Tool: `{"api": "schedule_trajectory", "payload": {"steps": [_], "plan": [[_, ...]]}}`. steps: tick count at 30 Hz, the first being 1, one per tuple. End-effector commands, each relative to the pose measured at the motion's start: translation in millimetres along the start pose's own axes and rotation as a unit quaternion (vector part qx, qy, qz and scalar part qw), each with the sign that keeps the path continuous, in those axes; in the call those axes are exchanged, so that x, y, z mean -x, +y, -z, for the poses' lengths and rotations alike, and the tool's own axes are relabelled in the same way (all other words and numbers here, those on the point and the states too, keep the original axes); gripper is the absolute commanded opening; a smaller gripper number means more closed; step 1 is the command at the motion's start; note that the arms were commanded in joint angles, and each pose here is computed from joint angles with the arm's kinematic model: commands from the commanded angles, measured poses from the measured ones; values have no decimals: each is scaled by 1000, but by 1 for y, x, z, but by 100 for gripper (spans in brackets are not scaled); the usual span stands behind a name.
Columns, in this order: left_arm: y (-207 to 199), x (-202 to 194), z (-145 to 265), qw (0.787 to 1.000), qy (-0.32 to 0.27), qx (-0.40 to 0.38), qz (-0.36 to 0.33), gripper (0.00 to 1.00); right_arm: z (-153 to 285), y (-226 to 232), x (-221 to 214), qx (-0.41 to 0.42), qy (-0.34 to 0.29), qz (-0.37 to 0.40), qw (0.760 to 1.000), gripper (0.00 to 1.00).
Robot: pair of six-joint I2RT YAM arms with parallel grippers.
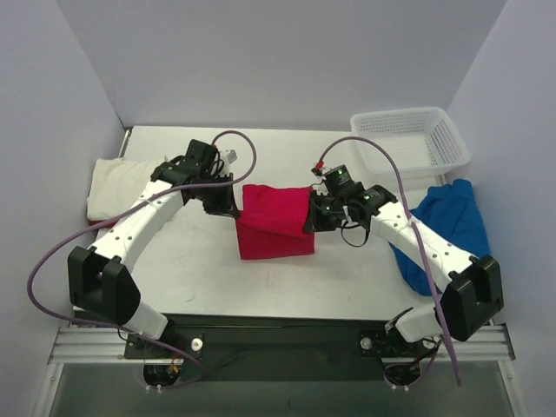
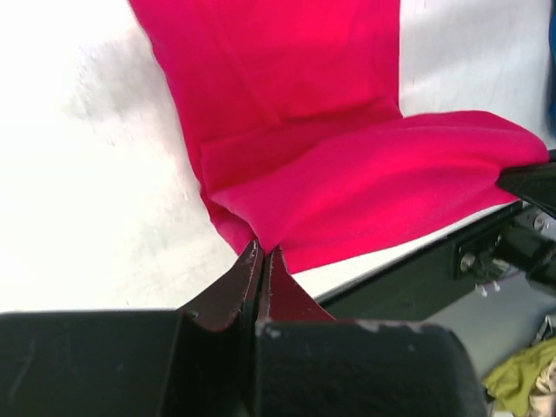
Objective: Fold and stack the t-shirts
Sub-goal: Fold the long partially folded tshirt into a neat square
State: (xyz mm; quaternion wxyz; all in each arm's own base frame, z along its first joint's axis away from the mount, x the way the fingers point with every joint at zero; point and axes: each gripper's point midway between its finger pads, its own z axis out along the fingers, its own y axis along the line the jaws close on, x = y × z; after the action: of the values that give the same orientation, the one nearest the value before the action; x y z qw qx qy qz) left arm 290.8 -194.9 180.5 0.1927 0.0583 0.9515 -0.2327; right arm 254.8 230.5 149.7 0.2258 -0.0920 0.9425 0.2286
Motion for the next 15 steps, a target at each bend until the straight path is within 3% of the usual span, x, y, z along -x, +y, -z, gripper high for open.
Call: {"api": "schedule_trajectory", "payload": {"steps": [1,9,15], "plan": [[4,44,-3,998,-55,9,-3,0,-1,-10,37,-28,-41,6,999,0],[5,96,-29,998,-65,-2,1,0,-26,-42,79,-54,-54,-22,997,0],[21,122,-75,999,-40,-1,6,0,-63,-67,104,-55,-39,-47,997,0]]}}
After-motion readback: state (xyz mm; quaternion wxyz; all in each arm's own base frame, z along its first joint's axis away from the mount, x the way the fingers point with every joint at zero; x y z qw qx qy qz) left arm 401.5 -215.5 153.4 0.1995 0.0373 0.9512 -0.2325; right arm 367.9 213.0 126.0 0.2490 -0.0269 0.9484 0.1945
